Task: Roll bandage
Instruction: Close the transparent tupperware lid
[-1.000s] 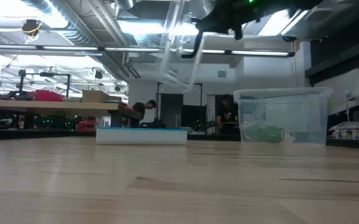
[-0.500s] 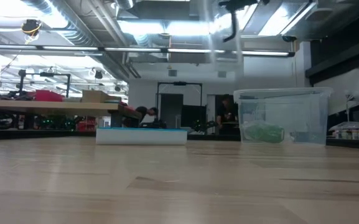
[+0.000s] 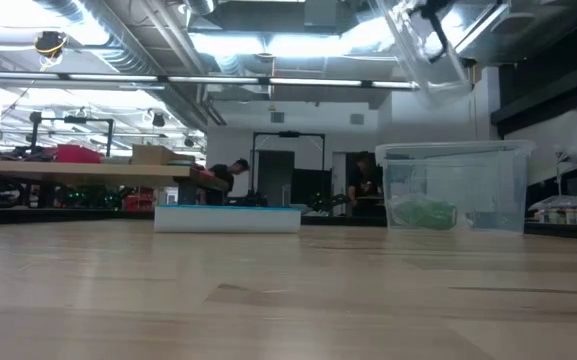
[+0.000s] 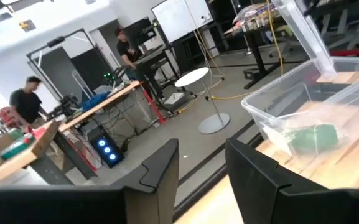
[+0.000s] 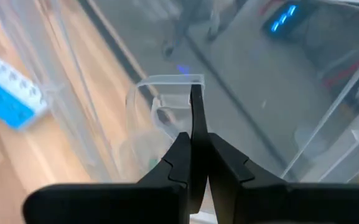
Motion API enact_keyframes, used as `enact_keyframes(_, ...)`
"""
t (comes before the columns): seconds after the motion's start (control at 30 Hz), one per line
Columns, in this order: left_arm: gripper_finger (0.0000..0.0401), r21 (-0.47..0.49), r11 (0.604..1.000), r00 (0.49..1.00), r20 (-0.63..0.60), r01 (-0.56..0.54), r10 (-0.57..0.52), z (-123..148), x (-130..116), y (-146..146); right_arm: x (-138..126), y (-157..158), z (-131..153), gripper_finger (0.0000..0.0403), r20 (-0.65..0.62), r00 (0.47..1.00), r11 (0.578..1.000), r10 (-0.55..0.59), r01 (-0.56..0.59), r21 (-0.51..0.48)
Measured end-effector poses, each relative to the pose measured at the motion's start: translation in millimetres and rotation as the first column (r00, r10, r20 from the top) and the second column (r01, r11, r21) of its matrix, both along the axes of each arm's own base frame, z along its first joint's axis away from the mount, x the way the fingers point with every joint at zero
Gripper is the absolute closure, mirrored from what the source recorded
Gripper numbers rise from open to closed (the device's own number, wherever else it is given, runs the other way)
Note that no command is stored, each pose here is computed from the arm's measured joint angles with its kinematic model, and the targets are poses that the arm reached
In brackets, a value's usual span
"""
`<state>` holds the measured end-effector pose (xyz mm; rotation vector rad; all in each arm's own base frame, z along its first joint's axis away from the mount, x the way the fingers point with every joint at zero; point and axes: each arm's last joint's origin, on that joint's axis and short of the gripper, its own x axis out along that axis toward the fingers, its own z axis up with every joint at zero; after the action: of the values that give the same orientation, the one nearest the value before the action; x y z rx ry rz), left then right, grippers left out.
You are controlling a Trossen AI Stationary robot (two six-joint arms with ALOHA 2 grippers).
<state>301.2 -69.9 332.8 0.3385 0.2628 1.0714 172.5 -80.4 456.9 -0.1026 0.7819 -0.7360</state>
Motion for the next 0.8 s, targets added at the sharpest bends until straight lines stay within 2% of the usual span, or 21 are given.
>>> enact_keyframes(0.23, 0.0277, -0.056, 0.998, 0.999, -0.001, 0.041, -0.041, -9.1, 1.0, 8.1, -5.9, -30.9, -16.4, 0.037, -0.142, 0.99, 0.991, 0.005, 0.014, 0.131)
enact_keyframes(0.43, 0.0277, -0.096, 0.994, 0.999, -0.002, 0.052, -0.052, -14.3, 1.4, 15.3, -11.2, -56.1, -31.8, 0.037, -0.225, 0.974, 0.963, 0.013, 0.048, 0.266)
enact_keyframes(0.8, 0.0277, -0.152, 0.987, 0.999, 0.018, 0.047, -0.045, -19.5, 1.6, 25.3, -27.0, -75.9, -37.6, 0.037, -0.289, 0.956, 0.947, -0.04, 0.129, 0.296)
